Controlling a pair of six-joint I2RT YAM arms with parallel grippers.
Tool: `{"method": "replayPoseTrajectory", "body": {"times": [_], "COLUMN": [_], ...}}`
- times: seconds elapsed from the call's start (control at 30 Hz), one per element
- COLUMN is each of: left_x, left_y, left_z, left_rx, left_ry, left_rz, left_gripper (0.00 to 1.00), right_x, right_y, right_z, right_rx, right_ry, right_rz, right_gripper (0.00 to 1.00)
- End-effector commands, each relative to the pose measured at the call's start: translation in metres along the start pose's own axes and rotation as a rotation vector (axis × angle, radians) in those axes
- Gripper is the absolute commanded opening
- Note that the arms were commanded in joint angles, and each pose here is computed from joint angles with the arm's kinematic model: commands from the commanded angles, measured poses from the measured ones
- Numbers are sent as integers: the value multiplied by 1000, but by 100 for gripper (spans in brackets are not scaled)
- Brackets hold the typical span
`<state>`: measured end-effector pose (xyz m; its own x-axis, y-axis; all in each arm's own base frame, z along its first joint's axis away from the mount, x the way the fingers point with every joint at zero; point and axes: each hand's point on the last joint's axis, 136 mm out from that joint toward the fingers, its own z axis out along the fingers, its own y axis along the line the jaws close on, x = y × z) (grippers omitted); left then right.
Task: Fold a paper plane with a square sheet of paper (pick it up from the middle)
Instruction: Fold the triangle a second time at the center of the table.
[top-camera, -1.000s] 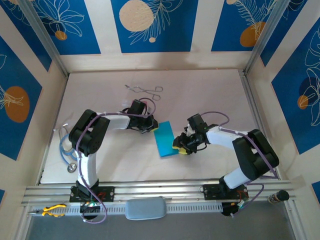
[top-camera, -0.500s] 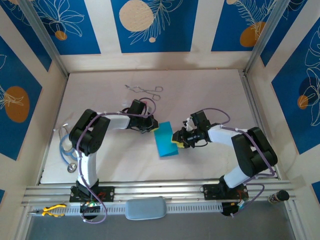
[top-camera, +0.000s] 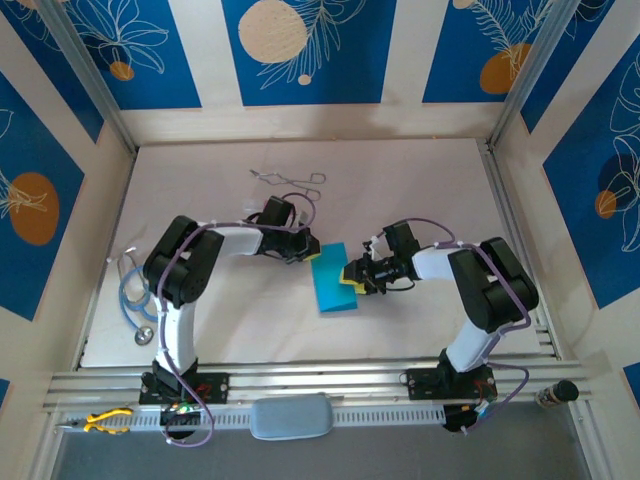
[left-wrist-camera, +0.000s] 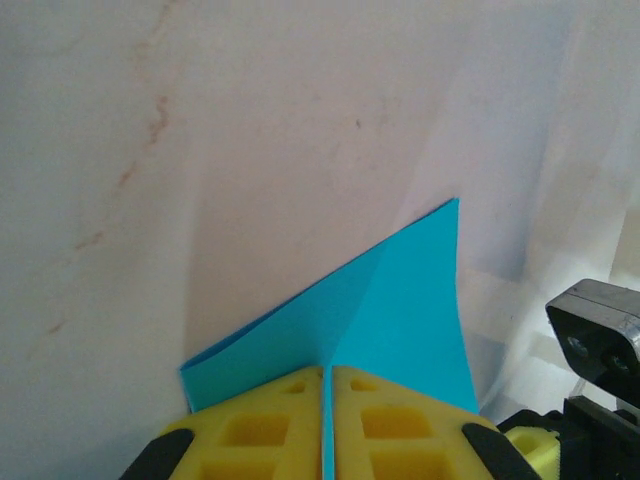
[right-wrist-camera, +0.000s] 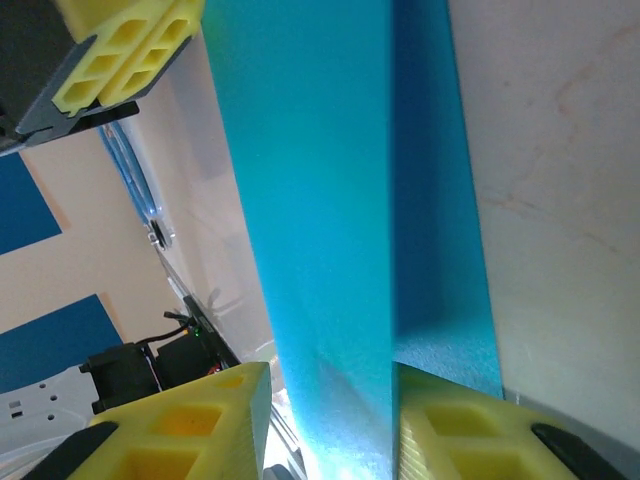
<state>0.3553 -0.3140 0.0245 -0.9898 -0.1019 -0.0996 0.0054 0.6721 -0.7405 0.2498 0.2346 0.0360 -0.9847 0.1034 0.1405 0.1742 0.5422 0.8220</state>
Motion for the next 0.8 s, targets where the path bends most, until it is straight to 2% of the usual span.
{"method": "replayPoseTrajectory", "body": {"times": [0.0, 0.5, 0.67, 0.77], "left_x": [-4, -7, -8, -11], "left_y": [4, 0, -2, -5], "left_z": [6, 6, 7, 4], "left_rx": [3, -9, -5, 0], "left_ry": [21, 39, 40, 30], "left_rz": [20, 51, 57, 67], "left_gripper": [12, 12, 12, 14], "right_x": [-3, -22, -25, -24], "right_y": [11, 5, 6, 4], "right_z": [2, -3, -1, 1], "right_rx": [-38, 8, 1, 14], "right_ry": [21, -59, -72, -77], "right_rz": [-18, -3, -3, -1], "right_gripper": [32, 28, 20, 20]}}
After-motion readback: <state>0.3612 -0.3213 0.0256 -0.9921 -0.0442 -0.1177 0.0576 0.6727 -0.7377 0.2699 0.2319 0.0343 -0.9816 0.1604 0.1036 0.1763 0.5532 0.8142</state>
